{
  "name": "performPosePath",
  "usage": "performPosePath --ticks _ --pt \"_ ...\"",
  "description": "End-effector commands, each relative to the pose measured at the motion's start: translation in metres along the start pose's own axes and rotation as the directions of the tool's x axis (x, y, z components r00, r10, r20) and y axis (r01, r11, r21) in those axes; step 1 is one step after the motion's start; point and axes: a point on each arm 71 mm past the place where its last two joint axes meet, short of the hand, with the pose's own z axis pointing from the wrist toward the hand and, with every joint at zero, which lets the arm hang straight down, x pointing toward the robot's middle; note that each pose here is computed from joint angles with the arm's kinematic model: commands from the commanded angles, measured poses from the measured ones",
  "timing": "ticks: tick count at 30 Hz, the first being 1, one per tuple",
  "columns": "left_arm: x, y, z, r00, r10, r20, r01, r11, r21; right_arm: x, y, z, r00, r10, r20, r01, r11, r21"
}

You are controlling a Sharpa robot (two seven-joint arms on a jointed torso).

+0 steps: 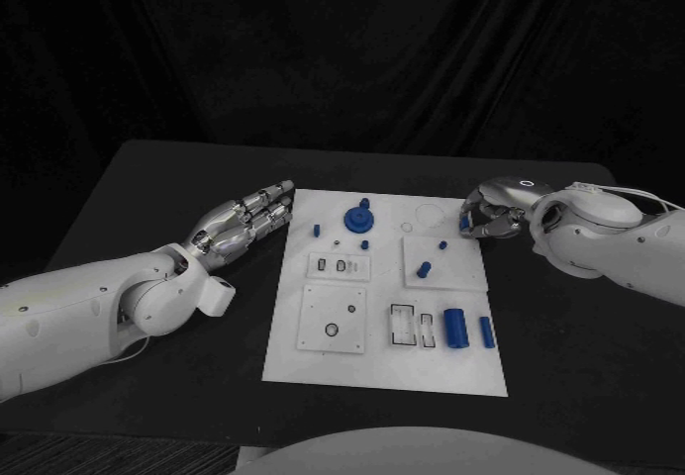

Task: Assemble the parts on the task board

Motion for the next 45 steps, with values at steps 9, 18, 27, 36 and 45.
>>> performPosePath --ticks 9,18,27,36,45 --pt "0.0019 0.0007 0.0004 1.0 -0.01 -0.014 0.01 1.0 0.002 -0.002 0.002 0.0 0.999 0.0 0.049 0.001 1.0 -0.022" --pt "0.0011 0.0009 -0.0004 1.0 -0.01 -0.012 0.01 1.0 0.001 -0.007 0.012 -0.006 0.992 0.032 0.122 -0.025 0.998 -0.06" --pt "0.0013 0.0014 0.0004 1.0 -0.01 -0.012 0.01 1.0 -0.001 -0.022 0.068 -0.015 0.983 0.103 0.149 -0.072 0.977 -0.199" --pt "0.0014 0.0019 0.0015 1.0 -0.011 -0.016 0.011 1.0 -0.002 -0.011 0.115 -0.004 0.987 0.124 0.101 -0.089 0.95 -0.3" --pt "0.0018 0.002 0.0019 1.0 -0.012 -0.018 0.012 1.0 -0.003 0.01 0.152 0.006 0.992 0.125 0.025 -0.108 0.926 -0.362"
